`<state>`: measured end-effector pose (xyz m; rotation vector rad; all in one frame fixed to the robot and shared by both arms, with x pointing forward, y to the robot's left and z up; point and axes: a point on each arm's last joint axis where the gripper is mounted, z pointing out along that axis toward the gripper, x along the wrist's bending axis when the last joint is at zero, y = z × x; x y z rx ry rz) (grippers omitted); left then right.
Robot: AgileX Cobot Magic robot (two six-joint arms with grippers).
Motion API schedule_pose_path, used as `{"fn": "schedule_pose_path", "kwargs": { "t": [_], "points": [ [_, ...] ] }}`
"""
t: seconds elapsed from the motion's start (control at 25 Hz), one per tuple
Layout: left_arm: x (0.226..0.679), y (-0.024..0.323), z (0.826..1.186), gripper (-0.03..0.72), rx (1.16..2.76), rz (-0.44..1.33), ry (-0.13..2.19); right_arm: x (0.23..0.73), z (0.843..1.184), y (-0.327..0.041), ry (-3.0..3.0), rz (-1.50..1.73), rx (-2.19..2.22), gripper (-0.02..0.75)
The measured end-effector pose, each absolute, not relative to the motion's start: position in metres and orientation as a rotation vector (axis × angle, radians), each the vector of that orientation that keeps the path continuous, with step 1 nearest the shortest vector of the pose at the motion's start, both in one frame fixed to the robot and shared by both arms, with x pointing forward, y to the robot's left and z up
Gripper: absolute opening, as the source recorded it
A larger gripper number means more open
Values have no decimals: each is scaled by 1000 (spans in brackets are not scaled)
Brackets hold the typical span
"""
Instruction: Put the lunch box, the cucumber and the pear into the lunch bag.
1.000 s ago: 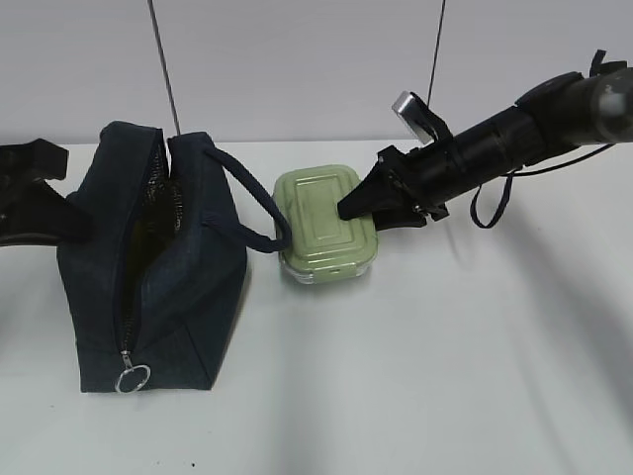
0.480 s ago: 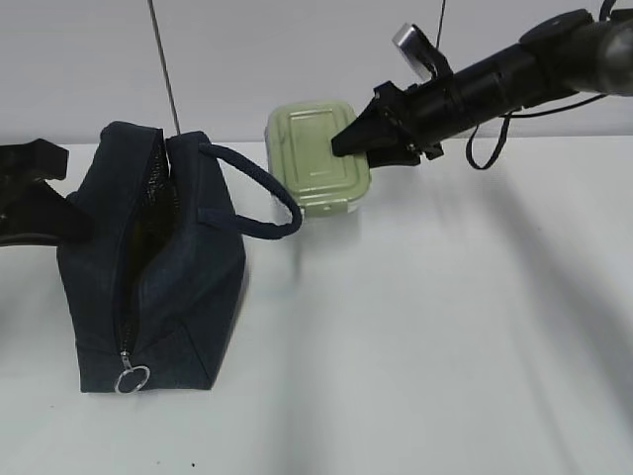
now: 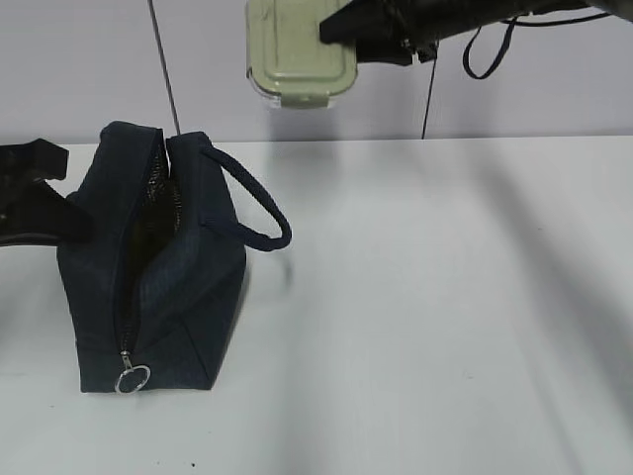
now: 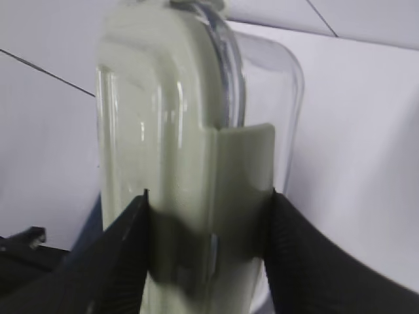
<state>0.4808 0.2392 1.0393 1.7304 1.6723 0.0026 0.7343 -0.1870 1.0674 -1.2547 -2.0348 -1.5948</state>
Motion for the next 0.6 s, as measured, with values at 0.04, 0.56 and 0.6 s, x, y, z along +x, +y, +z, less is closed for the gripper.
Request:
{"fn": "schedule_pose_path", "kwargs": {
  "t": [0.04, 0.56, 0.6],
  "points": [
    [481, 239, 1039, -15, 1730, 3, 1672, 734, 1075, -186, -2015, -1626, -1237, 383],
    [481, 240, 1040, -15, 1725, 12, 1672, 713, 1099, -118, -1908, -1648, -1059, 383],
    [482, 240, 1040, -15, 1724, 14, 1672, 709, 1099, -109, -1914, -1636, -1037, 383]
  ]
}}
